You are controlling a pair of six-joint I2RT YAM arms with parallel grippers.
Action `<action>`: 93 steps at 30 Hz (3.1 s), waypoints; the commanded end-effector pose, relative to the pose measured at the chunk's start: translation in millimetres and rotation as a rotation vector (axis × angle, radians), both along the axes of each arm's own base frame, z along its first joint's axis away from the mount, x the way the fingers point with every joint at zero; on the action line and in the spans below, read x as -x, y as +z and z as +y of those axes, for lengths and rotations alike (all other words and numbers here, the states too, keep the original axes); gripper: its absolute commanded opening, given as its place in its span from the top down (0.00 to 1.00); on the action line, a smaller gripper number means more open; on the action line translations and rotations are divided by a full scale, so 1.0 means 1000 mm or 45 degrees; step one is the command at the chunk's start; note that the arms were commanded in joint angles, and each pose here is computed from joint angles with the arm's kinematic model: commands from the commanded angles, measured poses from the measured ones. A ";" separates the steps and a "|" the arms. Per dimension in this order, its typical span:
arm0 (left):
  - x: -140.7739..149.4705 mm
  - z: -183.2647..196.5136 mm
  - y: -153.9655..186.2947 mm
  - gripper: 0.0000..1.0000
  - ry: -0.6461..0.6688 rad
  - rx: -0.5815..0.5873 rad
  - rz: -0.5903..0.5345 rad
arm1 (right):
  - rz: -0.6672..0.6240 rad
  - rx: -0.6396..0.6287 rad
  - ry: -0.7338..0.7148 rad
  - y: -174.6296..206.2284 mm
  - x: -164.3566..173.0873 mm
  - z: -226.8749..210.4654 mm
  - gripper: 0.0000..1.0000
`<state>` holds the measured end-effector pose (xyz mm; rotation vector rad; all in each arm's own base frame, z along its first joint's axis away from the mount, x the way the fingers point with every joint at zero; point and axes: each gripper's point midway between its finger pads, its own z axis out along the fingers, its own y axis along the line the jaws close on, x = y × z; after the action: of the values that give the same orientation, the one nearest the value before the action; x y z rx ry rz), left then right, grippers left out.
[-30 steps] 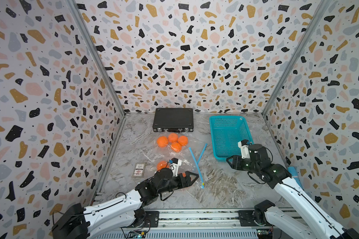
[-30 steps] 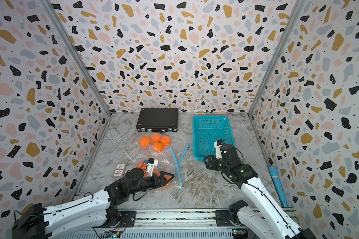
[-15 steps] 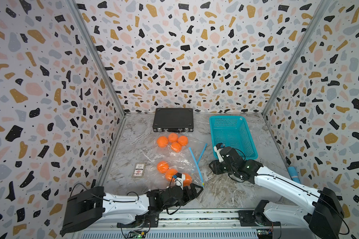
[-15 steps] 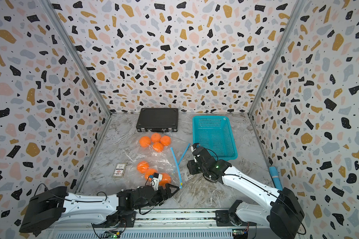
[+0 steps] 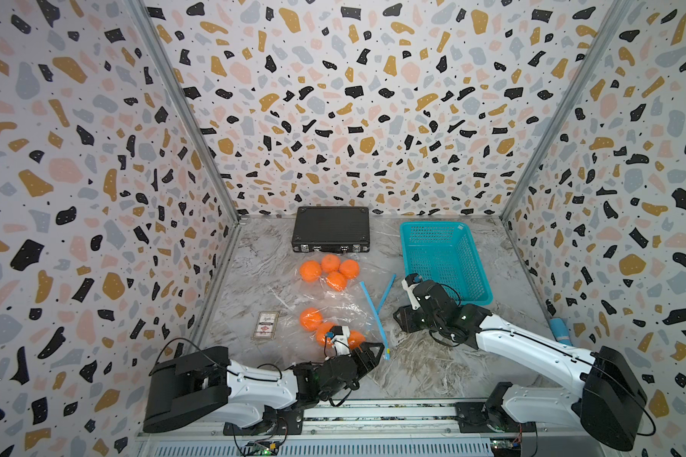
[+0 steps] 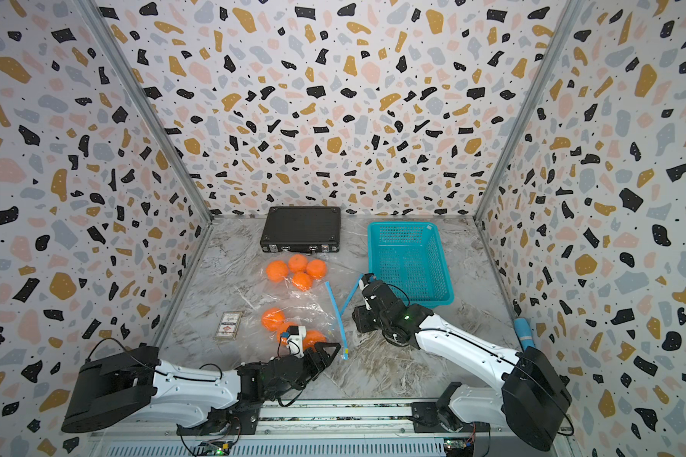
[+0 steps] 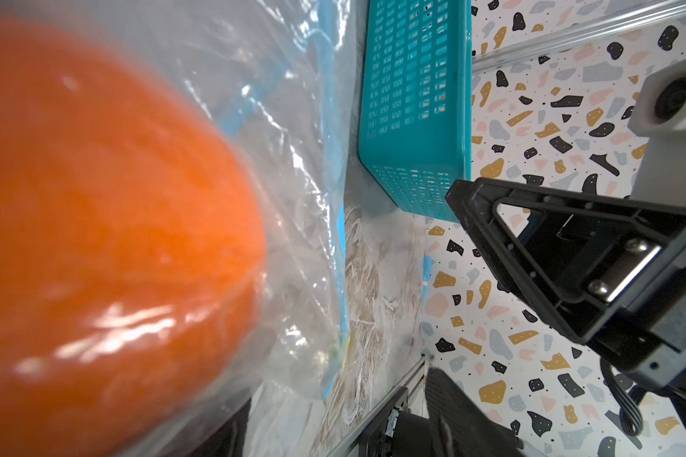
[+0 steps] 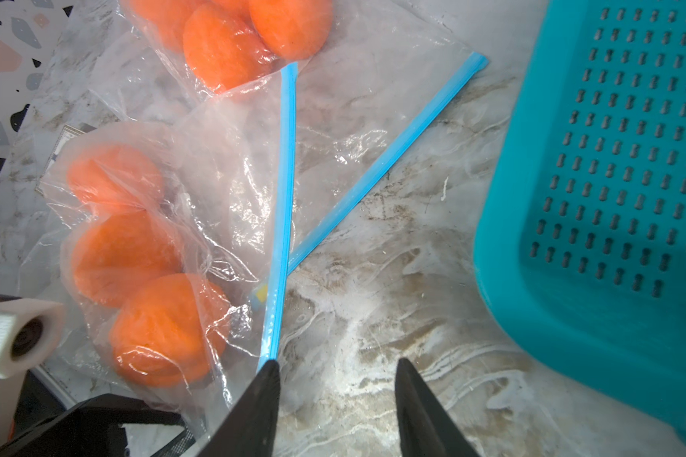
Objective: Open the zip-top bag and take out the orange
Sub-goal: Pick up the zipper food storage bag at the center of the board.
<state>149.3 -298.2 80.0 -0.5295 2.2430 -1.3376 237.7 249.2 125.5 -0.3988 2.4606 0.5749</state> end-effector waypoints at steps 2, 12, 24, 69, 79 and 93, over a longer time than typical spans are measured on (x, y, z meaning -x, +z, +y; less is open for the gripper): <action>-0.006 -0.016 0.013 0.28 0.020 0.055 -0.022 | -0.024 0.001 0.030 0.003 -0.001 0.004 0.50; -0.019 -0.023 0.003 0.56 0.098 0.230 -0.104 | -0.028 0.009 0.035 0.001 0.002 0.000 0.51; -0.016 -0.014 0.002 0.91 0.082 0.245 -0.157 | -0.047 0.034 0.054 0.000 -0.001 0.002 0.51; 0.016 0.080 0.091 0.89 -0.132 0.046 -0.168 | -1.431 0.218 1.340 0.039 0.120 0.102 0.53; 0.016 0.068 0.086 0.89 -0.170 0.052 -0.122 | -1.707 0.381 1.168 0.059 0.112 0.128 0.62; 0.014 0.073 0.077 0.88 -0.140 0.041 -0.096 | -1.713 0.340 1.199 0.058 0.121 0.126 0.82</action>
<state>133.2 -224.6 147.0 -0.3574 2.2517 -1.3952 120.0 373.4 160.3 -1.5504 0.9584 0.1059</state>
